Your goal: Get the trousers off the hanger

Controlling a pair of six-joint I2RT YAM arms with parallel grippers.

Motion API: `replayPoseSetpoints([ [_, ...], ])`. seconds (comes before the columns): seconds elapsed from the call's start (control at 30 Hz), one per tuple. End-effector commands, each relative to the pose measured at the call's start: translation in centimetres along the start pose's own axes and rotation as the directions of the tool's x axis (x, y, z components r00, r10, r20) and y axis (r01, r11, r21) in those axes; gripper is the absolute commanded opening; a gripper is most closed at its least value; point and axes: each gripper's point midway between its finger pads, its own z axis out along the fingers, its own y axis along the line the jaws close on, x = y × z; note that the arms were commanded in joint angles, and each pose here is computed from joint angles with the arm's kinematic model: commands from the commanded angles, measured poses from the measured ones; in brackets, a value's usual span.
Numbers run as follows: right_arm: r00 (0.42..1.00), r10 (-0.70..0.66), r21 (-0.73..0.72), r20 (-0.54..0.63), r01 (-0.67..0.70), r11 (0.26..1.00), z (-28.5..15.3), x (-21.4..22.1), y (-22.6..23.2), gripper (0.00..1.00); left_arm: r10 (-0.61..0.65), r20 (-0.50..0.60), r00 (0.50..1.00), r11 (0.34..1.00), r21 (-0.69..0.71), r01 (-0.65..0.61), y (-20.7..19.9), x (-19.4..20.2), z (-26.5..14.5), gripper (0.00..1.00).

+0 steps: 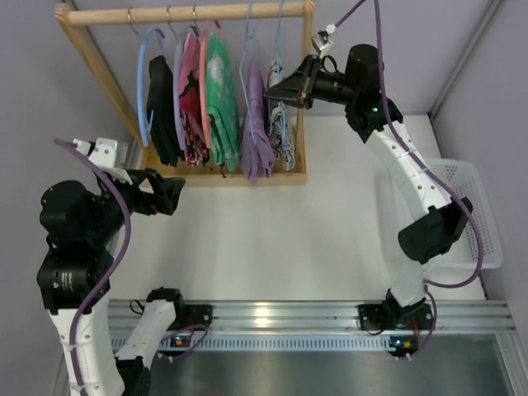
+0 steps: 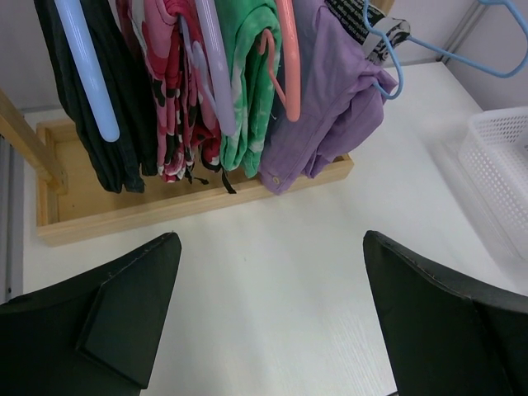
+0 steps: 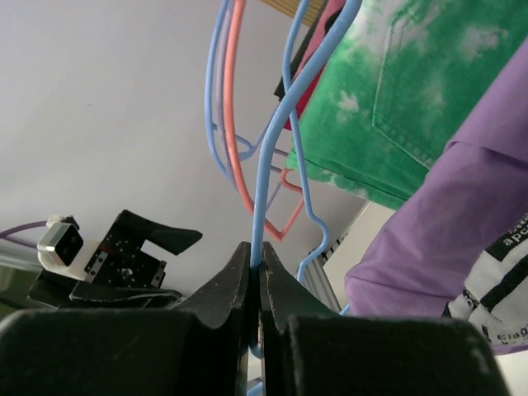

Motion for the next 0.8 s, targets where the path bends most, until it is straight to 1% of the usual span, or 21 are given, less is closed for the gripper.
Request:
replayPoseSetpoints([
  [0.0, 0.960, -0.238, -0.207, 0.149, 0.266, 0.942, -2.6, -3.5, 9.4, 0.00, 0.021, 0.103, 0.994, 0.999, 0.036, -0.024, -0.9, -2.9, -0.2, 0.99],
  [0.2, 0.914, -0.334, -0.265, 0.228, 0.389, 0.882, -4.8, -4.1, 14.1, 0.00, 0.003, 0.099, 0.995, 0.999, 0.043, -0.007, -0.9, -2.9, 0.3, 0.99],
  [0.3, 0.899, -0.360, -0.265, 0.250, 0.421, 0.868, -5.5, -4.1, 15.2, 0.00, -0.002, 0.111, 0.994, 0.999, 0.048, -0.004, -1.0, -3.3, 0.2, 0.99],
  [0.47, 0.896, -0.373, -0.246, 0.241, 0.428, 0.870, -6.1, -3.5, 15.4, 0.00, -0.013, 0.130, 0.991, 0.998, 0.062, 0.005, -1.4, -4.3, 0.2, 0.99],
  [0.57, 0.906, -0.367, -0.227, 0.213, 0.411, 0.883, -6.6, -2.2, 14.4, 0.00, -0.022, 0.143, 0.989, 0.996, 0.093, 0.009, -2.0, -5.3, 0.3, 0.99],
  [0.7, 0.907, -0.375, -0.205, 0.191, 0.410, 0.889, -7.4, -0.7, 13.5, 0.00, -0.029, 0.177, 0.984, 0.992, 0.123, 0.007, -2.6, -7.6, 0.4, 0.99],
  [0.77, 0.908, -0.382, -0.207, 0.173, 0.412, 0.887, -8.1, 0.5, 13.4, 0.00, -0.036, 0.167, 0.985, 0.987, 0.159, 0.009, -3.1, -8.1, 0.9, 0.99],
])
